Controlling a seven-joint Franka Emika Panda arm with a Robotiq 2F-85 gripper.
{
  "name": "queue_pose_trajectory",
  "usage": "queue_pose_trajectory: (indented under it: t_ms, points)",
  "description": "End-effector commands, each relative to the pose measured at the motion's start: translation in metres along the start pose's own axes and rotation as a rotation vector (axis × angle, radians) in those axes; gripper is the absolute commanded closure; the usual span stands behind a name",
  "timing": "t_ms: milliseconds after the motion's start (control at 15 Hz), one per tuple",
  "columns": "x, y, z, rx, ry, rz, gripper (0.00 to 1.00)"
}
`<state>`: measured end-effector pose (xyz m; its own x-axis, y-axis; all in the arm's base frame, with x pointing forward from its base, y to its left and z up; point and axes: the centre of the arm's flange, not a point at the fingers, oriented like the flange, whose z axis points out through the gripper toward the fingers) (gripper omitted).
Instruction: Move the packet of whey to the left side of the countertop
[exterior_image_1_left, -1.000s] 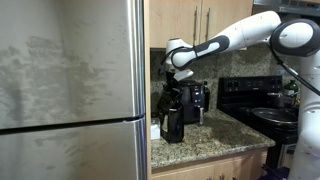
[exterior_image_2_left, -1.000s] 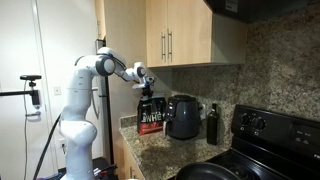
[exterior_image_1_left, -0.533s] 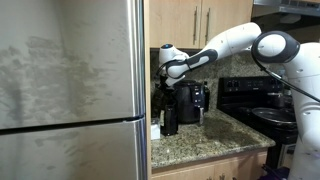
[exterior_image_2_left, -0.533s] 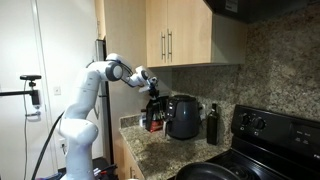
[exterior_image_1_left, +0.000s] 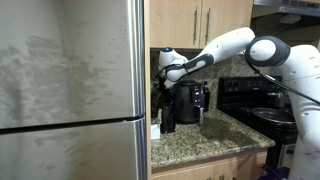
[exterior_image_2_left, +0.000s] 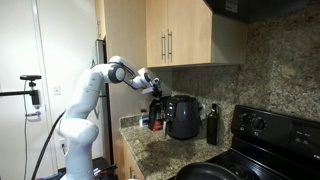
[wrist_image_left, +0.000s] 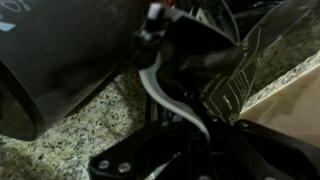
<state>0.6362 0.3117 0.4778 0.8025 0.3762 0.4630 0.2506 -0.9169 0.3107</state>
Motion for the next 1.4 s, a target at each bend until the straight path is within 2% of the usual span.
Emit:
queue_pose_trajectory:
  t_ms: [0, 267, 600, 667, 800, 933, 1133, 1333]
  points:
    - [0.034, 0.000, 0.031, -0.023, 0.143, 0.012, 1.00]
    - [0.042, 0.007, 0.060, -0.050, 0.221, 0.028, 1.00]
    - [0.036, 0.008, 0.070, -0.017, 0.241, 0.065, 1.00]
    - [0.031, 0.007, 0.063, 0.024, 0.182, 0.088, 0.73]
    - [0.023, 0.007, 0.040, 0.094, 0.121, 0.131, 0.67]
    - [0.016, 0.013, 0.007, 0.164, 0.104, 0.172, 0.52]
    - [0.007, 0.023, -0.041, 0.205, 0.122, 0.224, 0.30]
    - [-0.011, 0.029, -0.084, 0.196, 0.114, 0.268, 0.10]
